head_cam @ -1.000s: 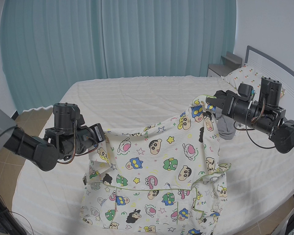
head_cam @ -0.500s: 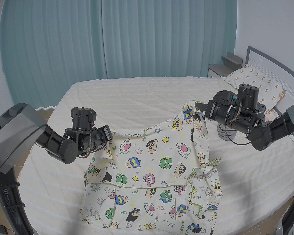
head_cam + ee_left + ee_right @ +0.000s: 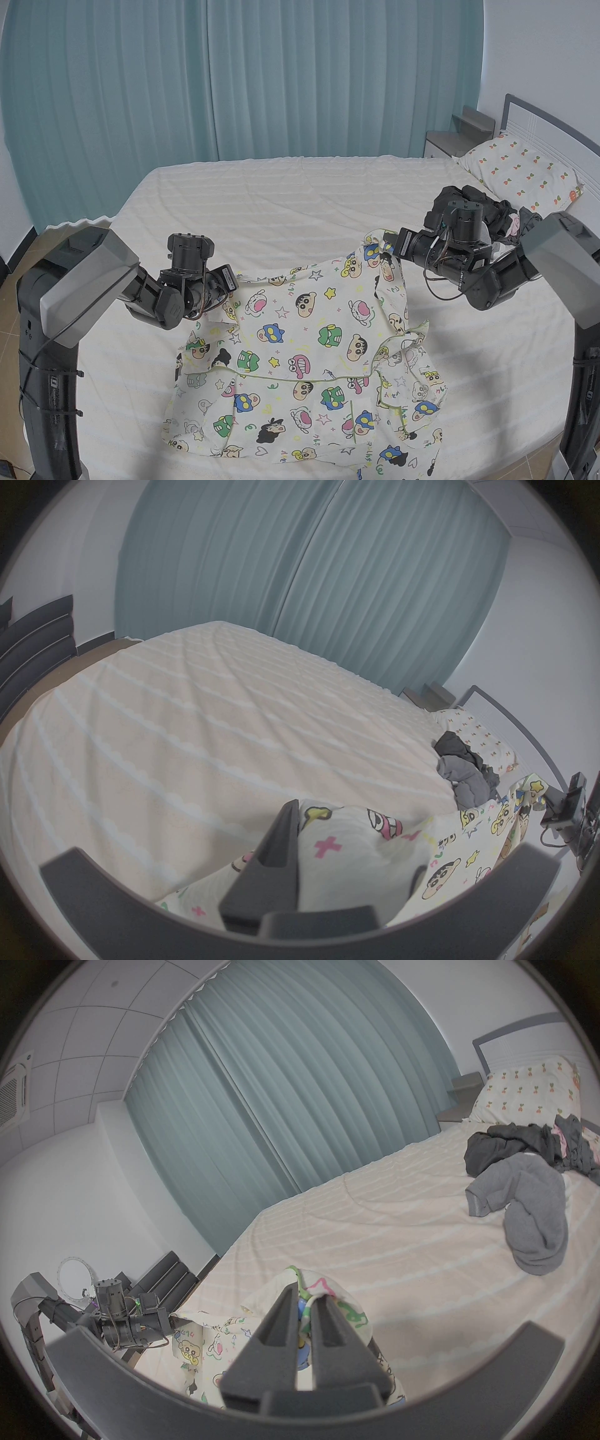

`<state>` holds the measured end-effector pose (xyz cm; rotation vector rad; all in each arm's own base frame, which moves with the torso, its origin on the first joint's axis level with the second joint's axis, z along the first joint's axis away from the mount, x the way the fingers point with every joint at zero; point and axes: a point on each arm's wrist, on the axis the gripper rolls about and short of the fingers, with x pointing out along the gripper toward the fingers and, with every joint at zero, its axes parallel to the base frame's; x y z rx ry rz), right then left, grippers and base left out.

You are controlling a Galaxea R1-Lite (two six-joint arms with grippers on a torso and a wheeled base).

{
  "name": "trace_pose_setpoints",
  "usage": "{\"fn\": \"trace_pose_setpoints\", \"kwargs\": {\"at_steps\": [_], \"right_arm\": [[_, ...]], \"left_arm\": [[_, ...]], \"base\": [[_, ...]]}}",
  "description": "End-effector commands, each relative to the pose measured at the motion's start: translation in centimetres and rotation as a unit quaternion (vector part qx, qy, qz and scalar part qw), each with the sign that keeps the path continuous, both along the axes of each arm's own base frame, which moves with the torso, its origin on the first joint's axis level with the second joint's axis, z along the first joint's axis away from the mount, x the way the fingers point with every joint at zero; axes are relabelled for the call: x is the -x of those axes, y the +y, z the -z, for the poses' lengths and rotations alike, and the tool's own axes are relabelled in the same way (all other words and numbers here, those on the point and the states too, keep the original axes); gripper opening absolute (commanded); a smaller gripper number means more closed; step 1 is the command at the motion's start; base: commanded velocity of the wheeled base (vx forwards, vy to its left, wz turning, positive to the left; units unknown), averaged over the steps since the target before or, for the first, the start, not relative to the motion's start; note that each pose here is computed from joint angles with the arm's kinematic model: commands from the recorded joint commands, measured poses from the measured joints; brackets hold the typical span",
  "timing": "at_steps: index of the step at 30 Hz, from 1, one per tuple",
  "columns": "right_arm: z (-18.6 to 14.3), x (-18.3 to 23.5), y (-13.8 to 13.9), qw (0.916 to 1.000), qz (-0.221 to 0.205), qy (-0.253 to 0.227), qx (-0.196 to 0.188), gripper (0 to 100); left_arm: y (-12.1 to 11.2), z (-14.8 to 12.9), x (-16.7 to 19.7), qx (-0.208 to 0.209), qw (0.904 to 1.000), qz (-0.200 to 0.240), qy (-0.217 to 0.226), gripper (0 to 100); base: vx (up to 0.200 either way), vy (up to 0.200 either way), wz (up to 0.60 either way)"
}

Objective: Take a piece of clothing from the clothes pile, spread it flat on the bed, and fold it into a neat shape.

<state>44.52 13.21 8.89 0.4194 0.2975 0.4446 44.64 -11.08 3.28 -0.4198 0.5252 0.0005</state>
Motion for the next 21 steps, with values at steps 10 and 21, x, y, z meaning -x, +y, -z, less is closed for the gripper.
{"fn": "trace_pose_setpoints", "kwargs": {"at_steps": [10, 21], "right_arm": [[8.4, -6.5, 1.1, 0.9937, 0.066, 0.066, -0.061, 100], [8.2, -7.7, -0.6, 0.9809, 0.155, 0.089, -0.077, 100]], "left_arm": [[1.3, 6.2, -5.3, -0.033, 0.9965, -0.075, 0.012, 100], [5.3, 5.5, -7.1, -0.028, 0.9867, -0.159, -0.021, 100]], "base": [[0.0, 0.0, 0.0], [0.0, 0.0, 0.0]]}}
